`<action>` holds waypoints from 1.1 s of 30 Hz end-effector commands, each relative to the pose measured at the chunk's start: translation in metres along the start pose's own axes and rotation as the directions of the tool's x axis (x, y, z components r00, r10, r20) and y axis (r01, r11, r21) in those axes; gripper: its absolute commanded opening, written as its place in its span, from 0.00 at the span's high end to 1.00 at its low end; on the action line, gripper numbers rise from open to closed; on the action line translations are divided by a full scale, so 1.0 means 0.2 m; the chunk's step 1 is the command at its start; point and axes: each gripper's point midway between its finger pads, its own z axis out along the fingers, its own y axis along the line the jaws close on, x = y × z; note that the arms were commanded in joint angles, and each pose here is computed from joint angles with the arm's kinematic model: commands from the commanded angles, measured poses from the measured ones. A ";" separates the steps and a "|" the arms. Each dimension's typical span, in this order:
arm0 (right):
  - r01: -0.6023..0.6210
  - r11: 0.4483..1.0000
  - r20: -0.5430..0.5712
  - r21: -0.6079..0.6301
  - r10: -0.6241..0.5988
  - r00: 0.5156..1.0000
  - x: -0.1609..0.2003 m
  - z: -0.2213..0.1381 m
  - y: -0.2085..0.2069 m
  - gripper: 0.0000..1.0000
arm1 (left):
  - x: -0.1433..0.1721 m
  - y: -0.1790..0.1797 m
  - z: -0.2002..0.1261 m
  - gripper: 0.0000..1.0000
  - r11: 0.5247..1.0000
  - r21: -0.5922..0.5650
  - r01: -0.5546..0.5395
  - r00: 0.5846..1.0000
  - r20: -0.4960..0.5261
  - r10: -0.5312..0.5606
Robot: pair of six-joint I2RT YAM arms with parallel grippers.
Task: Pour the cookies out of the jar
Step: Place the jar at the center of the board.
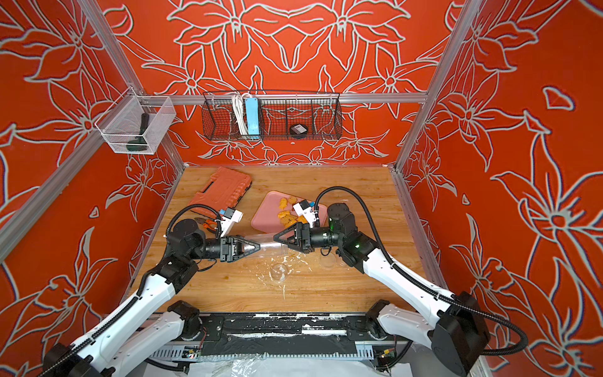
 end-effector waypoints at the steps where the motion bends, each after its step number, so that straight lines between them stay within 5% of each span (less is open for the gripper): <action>1: 0.035 0.998 -0.005 -0.045 -0.035 0.999 -0.01 0.01 0.09 0.16 | 0.01 -0.02 0.00 0.38 0.999 0.023 -0.026 1.000 -0.006 0.027; 21: 0.023 0.998 -0.015 -0.056 -0.024 1.000 0.02 0.02 0.07 0.28 | 0.00 -0.01 0.01 0.38 1.000 0.015 -0.019 1.000 0.000 0.019; 33: 0.005 0.997 -0.084 -0.073 -0.012 0.996 0.09 0.04 0.07 0.26 | 0.00 0.00 0.01 0.38 1.000 0.014 -0.015 1.000 -0.001 0.015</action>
